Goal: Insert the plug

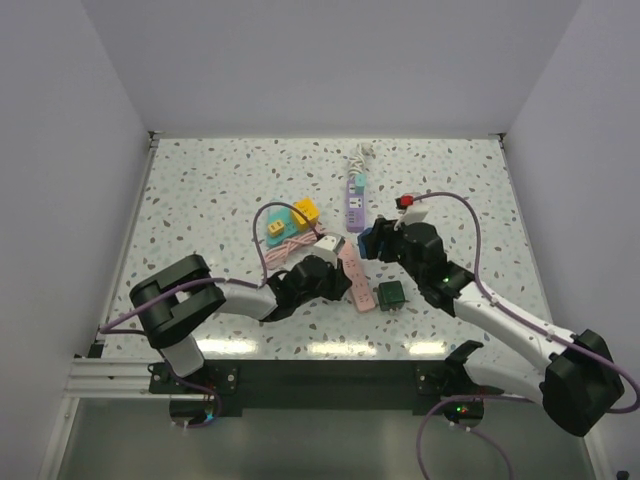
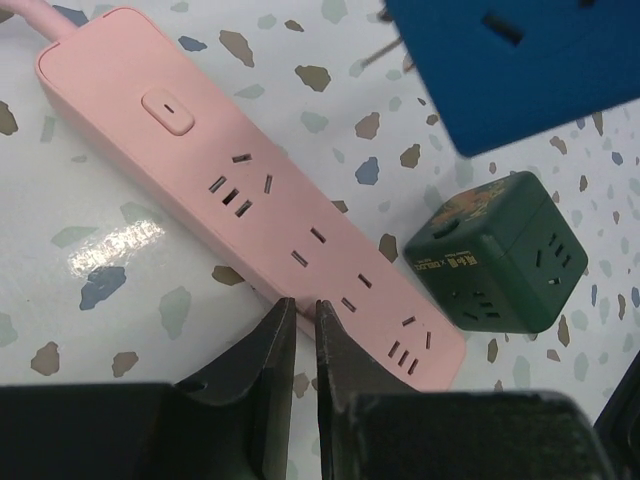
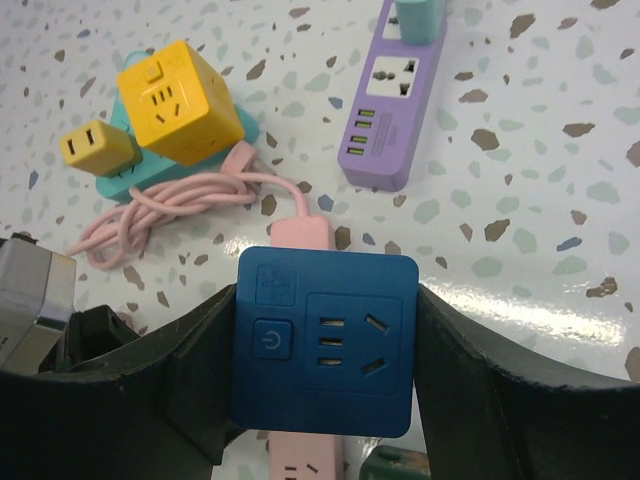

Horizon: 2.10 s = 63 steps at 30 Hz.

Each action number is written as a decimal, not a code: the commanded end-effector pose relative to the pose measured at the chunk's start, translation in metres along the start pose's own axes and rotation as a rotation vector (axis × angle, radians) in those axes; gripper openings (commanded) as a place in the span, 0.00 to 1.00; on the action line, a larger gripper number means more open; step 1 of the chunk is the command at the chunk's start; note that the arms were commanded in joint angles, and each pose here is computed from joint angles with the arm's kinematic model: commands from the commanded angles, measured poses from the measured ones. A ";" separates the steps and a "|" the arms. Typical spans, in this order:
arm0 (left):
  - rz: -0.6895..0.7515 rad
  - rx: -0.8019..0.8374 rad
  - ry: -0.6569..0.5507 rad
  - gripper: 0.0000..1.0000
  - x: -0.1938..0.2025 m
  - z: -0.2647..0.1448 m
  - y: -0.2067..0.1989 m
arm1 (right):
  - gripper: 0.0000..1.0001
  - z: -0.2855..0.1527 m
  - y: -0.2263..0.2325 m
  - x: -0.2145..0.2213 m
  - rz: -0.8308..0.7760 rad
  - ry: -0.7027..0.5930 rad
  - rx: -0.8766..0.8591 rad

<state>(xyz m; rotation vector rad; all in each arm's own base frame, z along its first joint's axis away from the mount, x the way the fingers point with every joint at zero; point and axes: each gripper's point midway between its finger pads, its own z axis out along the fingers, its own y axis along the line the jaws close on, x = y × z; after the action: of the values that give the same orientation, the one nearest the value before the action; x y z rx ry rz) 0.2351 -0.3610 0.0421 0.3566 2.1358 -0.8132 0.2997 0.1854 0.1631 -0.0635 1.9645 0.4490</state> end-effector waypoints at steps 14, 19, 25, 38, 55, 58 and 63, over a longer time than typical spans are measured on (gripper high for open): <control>0.024 -0.046 0.115 0.14 0.049 -0.001 0.029 | 0.00 0.033 0.024 0.025 -0.047 0.053 -0.142; 0.026 -0.037 0.121 0.13 0.051 -0.001 0.029 | 0.00 0.041 0.027 0.034 -0.057 0.082 -0.155; 0.028 -0.032 0.126 0.12 0.053 -0.001 0.029 | 0.00 0.047 0.025 0.040 -0.061 0.099 -0.145; 0.032 -0.037 0.124 0.11 0.051 -0.003 0.034 | 0.00 0.050 0.016 0.054 -0.061 0.172 -0.089; 0.030 -0.030 0.116 0.09 0.049 -0.002 0.035 | 0.00 0.047 0.014 0.068 -0.050 0.229 -0.054; 0.029 -0.031 0.115 0.09 0.049 -0.003 0.036 | 0.00 0.045 0.013 0.068 -0.053 0.232 -0.047; 0.030 -0.029 0.115 0.08 0.049 -0.003 0.036 | 0.00 0.043 0.009 0.067 -0.058 0.233 -0.023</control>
<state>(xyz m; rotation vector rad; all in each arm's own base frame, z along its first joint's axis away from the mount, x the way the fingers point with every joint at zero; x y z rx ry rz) 0.2377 -0.3601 0.0393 0.3511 2.0842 -0.8914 0.3081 0.2262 0.0947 -0.2102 2.1402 0.4975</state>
